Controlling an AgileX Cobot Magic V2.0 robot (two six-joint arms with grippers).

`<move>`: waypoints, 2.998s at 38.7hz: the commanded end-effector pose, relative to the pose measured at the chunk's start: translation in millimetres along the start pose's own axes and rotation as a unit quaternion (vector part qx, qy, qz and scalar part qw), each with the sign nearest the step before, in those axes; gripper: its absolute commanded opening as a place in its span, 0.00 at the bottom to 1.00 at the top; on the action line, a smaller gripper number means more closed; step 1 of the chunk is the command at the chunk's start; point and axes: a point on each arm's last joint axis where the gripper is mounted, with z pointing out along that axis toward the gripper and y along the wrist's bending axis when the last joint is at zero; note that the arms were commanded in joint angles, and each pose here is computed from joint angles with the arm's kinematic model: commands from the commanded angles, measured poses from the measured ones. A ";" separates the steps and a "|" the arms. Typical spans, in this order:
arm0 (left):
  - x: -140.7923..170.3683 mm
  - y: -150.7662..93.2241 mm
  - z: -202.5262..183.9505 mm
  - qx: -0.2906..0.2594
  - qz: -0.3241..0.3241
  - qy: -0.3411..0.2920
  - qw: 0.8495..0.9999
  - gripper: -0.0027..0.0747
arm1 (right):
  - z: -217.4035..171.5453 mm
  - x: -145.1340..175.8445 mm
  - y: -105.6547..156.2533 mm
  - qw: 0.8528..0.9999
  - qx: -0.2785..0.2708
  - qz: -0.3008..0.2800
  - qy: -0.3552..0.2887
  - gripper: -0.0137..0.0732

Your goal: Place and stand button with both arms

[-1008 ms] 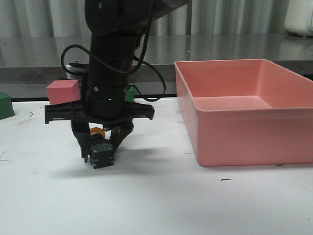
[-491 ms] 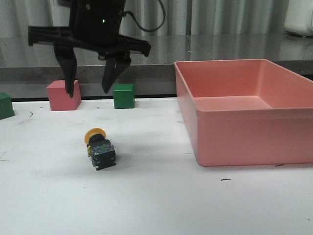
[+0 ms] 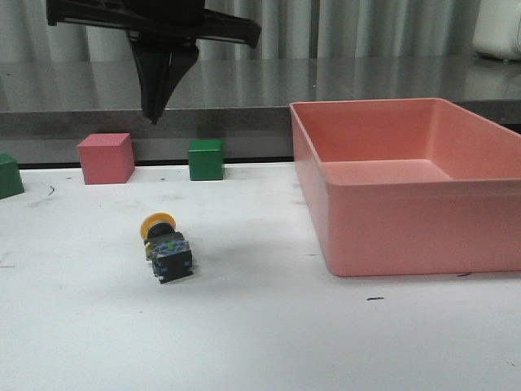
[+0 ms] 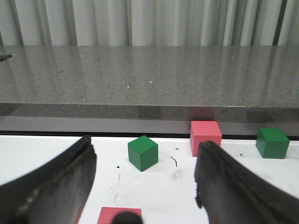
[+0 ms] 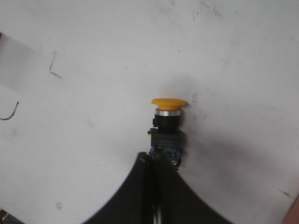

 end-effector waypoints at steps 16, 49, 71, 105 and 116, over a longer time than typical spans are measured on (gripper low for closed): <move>-18.1 -1.0 -0.2 0.006 0.001 -0.050 0.999 0.60 | -105.0 17.8 -102.4 0.997 0.062 0.046 -0.013 0.08; -18.1 -1.0 -0.2 0.006 0.001 -0.050 0.999 0.60 | -170.4 222.7 -200.2 0.925 0.189 0.103 -0.314 0.08; -18.1 -1.0 -0.2 0.006 0.001 -0.050 0.999 0.60 | -187.9 323.7 -168.2 0.820 0.193 0.024 -0.538 0.08; -22.0 -52.9 66.5 0.151 -0.038 0.106 0.982 0.60 | -190.9 325.9 -166.6 0.814 0.193 0.021 -0.548 0.08; -22.2 -107.1 113.0 0.212 -0.082 0.193 0.954 0.61 | -190.9 325.9 -166.6 0.814 0.193 0.021 -0.548 0.08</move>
